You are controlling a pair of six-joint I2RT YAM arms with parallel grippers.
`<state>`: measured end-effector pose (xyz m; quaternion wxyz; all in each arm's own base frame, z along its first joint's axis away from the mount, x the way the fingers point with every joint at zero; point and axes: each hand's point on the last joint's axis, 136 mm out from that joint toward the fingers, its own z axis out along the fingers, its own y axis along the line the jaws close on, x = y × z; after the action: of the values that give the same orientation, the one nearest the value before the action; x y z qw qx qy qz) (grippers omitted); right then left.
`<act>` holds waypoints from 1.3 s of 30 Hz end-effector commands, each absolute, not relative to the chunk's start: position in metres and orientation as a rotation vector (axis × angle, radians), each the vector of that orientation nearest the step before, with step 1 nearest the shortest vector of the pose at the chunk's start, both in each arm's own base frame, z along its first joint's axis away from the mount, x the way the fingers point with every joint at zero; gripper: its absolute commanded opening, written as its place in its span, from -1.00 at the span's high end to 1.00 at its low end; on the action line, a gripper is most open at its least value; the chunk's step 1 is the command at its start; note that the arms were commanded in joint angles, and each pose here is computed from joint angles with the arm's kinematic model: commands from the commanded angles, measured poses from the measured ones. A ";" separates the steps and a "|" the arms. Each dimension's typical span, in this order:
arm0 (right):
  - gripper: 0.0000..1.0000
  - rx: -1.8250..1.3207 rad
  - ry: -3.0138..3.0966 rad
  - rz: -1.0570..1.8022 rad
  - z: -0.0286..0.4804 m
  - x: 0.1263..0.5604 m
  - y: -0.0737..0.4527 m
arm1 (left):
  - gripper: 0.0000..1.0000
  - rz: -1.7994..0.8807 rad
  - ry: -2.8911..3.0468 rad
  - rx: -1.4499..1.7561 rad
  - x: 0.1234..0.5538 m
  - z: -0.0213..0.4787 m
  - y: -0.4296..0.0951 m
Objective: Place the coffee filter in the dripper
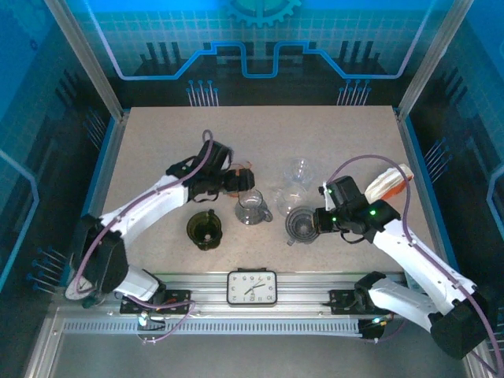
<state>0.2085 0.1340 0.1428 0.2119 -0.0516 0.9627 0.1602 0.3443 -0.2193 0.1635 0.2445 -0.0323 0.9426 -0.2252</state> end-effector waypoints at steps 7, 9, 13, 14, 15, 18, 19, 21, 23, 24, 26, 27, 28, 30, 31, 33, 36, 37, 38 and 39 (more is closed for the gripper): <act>1.00 -0.166 2.660 0.468 0.153 0.203 0.132 | -0.69 -0.732 2.491 0.126 0.390 0.192 -0.287; 1.00 -0.169 2.657 0.468 0.153 0.201 0.131 | -0.68 -0.759 2.512 0.144 0.394 0.184 -0.299; 1.00 -0.168 2.655 0.468 0.152 0.197 0.129 | -0.68 -0.743 2.560 0.174 0.398 0.165 -0.311; 1.00 -0.167 2.653 0.468 0.152 0.197 0.128 | -0.68 -0.738 2.575 0.176 0.398 0.159 -0.312; 1.00 -0.168 2.654 0.468 0.152 0.196 0.128 | -0.67 -0.731 2.587 0.178 0.397 0.156 -0.313; 1.00 -0.165 2.644 0.470 0.154 0.196 0.127 | -0.66 -0.704 2.619 0.183 0.391 0.146 -0.312; 1.00 -0.166 2.641 0.470 0.155 0.196 0.127 | -0.66 -0.698 2.629 0.186 0.388 0.144 -0.310; 1.00 -0.162 2.633 0.471 0.158 0.197 0.126 | -0.66 -0.678 2.657 0.192 0.378 0.137 -0.307; 1.00 -0.158 2.620 0.474 0.162 0.199 0.125 | -0.64 -0.661 2.689 0.192 0.367 0.129 -0.302; 1.00 -0.158 2.614 0.475 0.164 0.200 0.125 | -0.63 -0.656 2.702 0.186 0.363 0.126 -0.300; 1.00 -0.154 2.602 0.476 0.168 0.202 0.125 | -0.62 -0.668 2.708 0.173 0.353 0.124 -0.296; 1.00 -0.154 2.598 0.475 0.169 0.203 0.125 | -0.63 -0.681 2.700 0.168 0.350 0.126 -0.296; 1.00 -0.155 2.594 0.477 0.171 0.203 0.125 | -0.62 -0.687 2.707 0.159 0.345 0.125 -0.294; 1.00 -0.151 2.590 0.480 0.173 0.205 0.125 | -0.62 -0.689 2.723 0.140 0.338 0.121 -0.291; 1.00 -0.150 2.587 0.485 0.174 0.205 0.126 | -0.62 -0.696 2.726 0.132 0.334 0.121 -0.290; 1.00 -0.149 2.580 0.491 0.176 0.206 0.126 | -0.62 -0.713 2.720 0.120 0.330 0.122 -0.289; 1.00 -0.148 2.587 0.514 0.176 0.205 0.129 | -0.63 -0.752 2.696 0.103 0.328 0.132 -0.290; 1.00 -0.149 2.591 0.527 0.176 0.204 0.131 | -0.63 -0.776 2.682 0.095 0.328 0.138 -0.292; 1.00 -0.151 2.562 0.555 0.188 0.208 0.135 | -0.64 -0.807 2.660 0.091 0.329 0.147 -0.294; 1.00 -0.154 2.559 0.571 0.190 0.208 0.137 | -0.64 -0.827 2.641 0.089 0.329 0.155 -0.296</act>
<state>0.2026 0.1275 0.1648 0.2350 -0.0542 0.9544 0.1761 0.3342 -0.2847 0.1242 0.1694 0.0336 0.9533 -0.2479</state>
